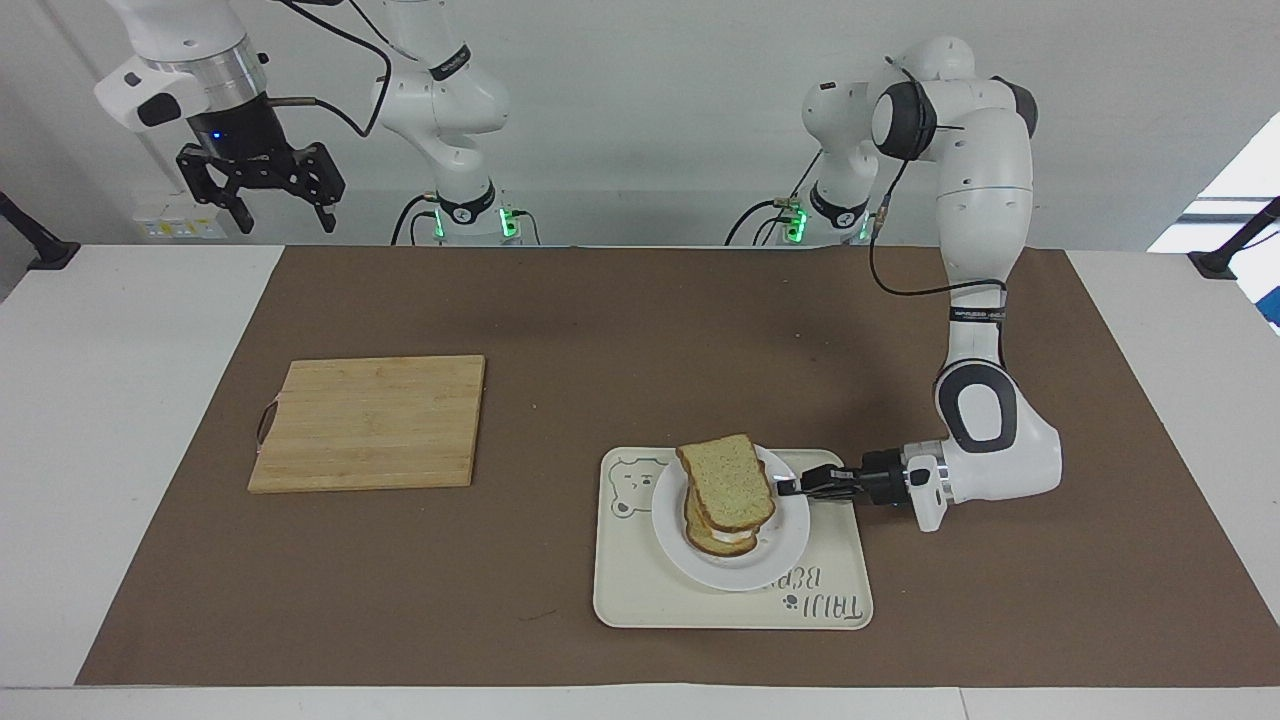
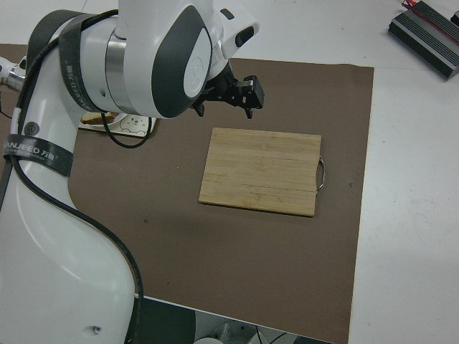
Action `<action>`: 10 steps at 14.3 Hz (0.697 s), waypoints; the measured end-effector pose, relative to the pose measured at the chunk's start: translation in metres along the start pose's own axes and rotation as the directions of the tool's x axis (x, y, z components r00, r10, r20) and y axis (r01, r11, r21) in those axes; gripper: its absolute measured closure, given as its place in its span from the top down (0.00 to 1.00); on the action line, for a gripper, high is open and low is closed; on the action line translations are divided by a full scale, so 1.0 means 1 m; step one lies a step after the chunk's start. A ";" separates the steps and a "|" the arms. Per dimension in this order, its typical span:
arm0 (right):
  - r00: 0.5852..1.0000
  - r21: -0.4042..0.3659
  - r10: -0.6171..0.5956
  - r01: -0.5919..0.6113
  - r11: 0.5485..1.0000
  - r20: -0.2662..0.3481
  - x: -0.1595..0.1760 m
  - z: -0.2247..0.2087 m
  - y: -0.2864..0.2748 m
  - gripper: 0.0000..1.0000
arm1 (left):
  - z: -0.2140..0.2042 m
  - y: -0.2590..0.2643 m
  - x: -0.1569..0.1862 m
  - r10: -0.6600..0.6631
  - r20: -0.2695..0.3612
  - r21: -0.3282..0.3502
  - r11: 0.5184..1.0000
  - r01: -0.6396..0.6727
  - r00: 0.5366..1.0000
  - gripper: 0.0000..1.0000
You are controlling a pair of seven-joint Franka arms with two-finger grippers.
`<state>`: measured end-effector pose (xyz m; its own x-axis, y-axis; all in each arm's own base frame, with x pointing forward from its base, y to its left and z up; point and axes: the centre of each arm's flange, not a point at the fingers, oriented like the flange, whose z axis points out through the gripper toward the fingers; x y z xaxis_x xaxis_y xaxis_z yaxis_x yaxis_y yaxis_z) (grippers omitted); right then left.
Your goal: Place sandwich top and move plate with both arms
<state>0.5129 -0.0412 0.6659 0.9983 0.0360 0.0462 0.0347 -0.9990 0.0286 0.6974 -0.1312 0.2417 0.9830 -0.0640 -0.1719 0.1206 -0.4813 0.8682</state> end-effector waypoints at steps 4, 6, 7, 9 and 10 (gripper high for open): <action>1.000 0.000 0.000 0.000 1.000 0.000 0.000 0.000 0.000 1.00 | -0.014 0.027 -0.004 0.039 0.012 -0.007 0.999 -0.039 0.999 0.51; 1.000 0.000 0.000 0.000 1.000 0.000 0.000 0.000 0.000 1.00 | -0.031 0.042 -0.011 0.066 0.036 0.032 0.997 -0.068 0.997 0.75; 1.000 0.000 0.000 0.000 1.000 0.000 0.000 0.000 0.000 1.00 | -0.043 0.050 -0.015 0.078 0.046 0.068 0.994 -0.081 0.996 0.85; 1.000 0.000 0.000 0.000 1.000 0.000 0.000 0.000 0.000 1.00 | -0.069 0.067 -0.025 0.073 0.052 0.159 0.984 -0.080 0.996 1.00; 1.000 0.000 0.000 0.000 1.000 0.000 0.000 0.000 0.000 1.00 | -0.079 0.076 -0.031 0.066 0.057 0.205 0.976 -0.077 0.996 1.00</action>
<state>0.5129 -0.0412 0.6659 0.9983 0.0361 0.0462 0.0348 -0.9990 0.0286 0.6872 -0.0965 0.3493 0.9794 -0.1451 -0.1402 0.0141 -0.6440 0.7649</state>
